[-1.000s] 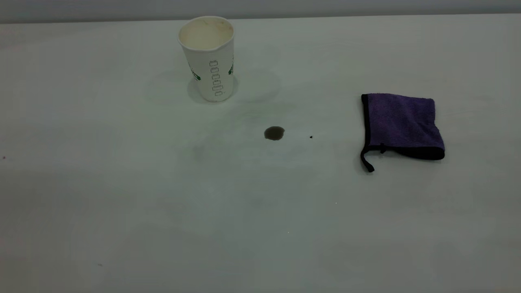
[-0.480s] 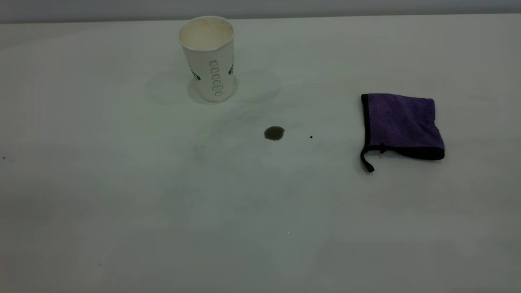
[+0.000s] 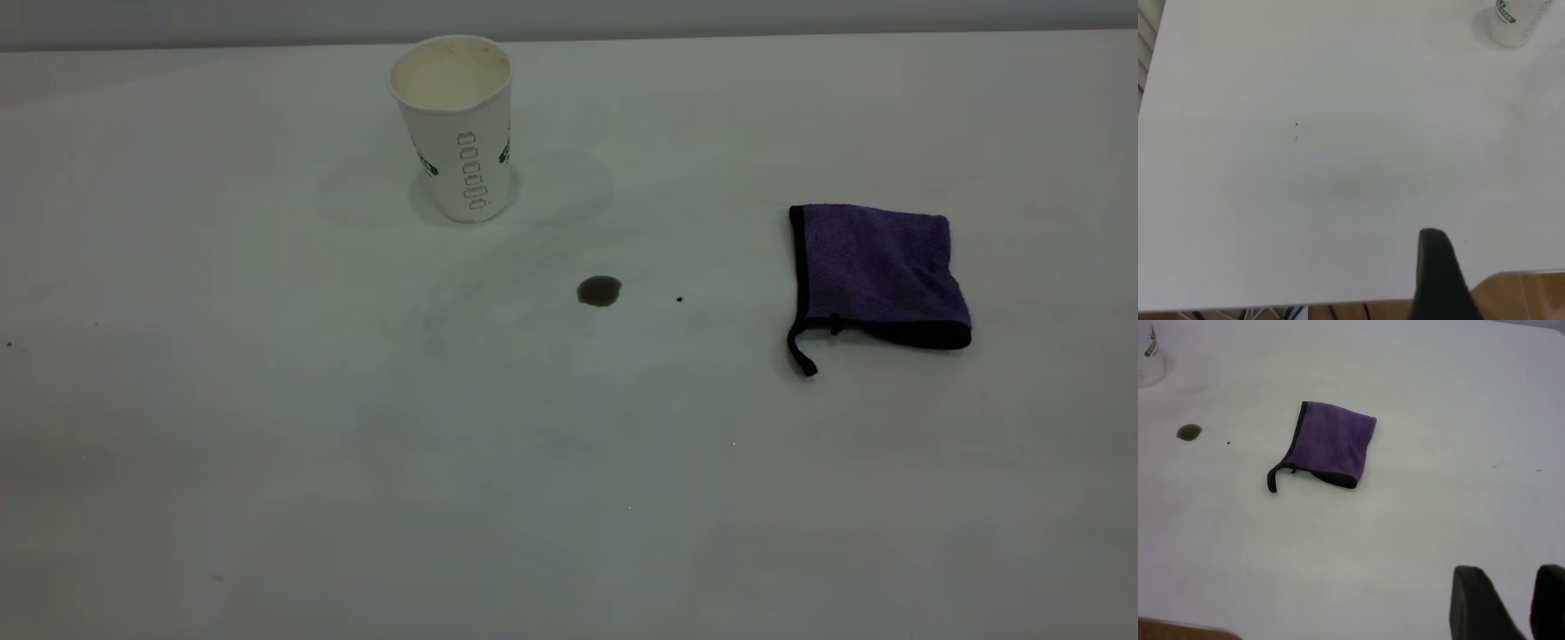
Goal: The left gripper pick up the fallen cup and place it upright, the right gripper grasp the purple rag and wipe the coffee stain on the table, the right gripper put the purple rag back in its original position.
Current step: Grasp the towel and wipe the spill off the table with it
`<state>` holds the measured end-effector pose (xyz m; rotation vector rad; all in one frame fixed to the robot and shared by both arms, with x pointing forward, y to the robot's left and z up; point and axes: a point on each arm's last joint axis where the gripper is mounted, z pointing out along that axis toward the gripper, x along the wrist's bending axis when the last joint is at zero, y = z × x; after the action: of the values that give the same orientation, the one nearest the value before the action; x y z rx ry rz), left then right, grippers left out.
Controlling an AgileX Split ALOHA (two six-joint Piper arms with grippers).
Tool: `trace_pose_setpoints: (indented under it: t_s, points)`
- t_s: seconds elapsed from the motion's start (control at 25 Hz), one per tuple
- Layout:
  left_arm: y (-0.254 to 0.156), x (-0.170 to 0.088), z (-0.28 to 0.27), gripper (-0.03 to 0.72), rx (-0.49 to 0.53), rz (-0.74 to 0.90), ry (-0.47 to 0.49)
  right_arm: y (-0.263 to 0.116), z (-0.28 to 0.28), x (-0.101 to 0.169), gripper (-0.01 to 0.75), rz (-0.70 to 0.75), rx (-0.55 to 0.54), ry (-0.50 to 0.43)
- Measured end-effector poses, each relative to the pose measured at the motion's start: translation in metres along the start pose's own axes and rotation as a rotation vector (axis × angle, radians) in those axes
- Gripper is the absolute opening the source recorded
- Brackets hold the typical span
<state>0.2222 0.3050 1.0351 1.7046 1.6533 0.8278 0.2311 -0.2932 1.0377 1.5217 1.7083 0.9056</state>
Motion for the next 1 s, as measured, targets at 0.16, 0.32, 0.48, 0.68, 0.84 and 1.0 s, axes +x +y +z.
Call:
trace_pose_setpoints:
  t_s: [0.16,0.32,0.48,0.68,0.84,1.0]
  points:
    - [0.0,0.0,0.0,0.513,0.0,0.0,0.0,0.0,0.0,0.0,0.238,0.0,0.0,0.0]
    - [0.0,0.0,0.0,0.513,0.0,0.0,0.0,0.0,0.0,0.0,0.238,0.0,0.0,0.0]
    - [0.0,0.0,0.0,0.513,0.0,0.0,0.0,0.0,0.0,0.0,0.238,0.0,0.0,0.0]
    - [0.0,0.0001,0.0,0.513,0.0,0.001,0.001,0.0,0.0,0.0,0.238,0.0,0.0,0.0]
    - [-0.0001,0.0001,0.0,0.513,0.001,0.001,0.001,0.0001,0.0,0.0,0.239,0.028,-0.001,0.0]
    - [-0.0001,0.0001,0.0,0.513,0.001,0.001,0.001,0.0097,0.0011,-0.0005,0.305,0.108,0.009,0.004]
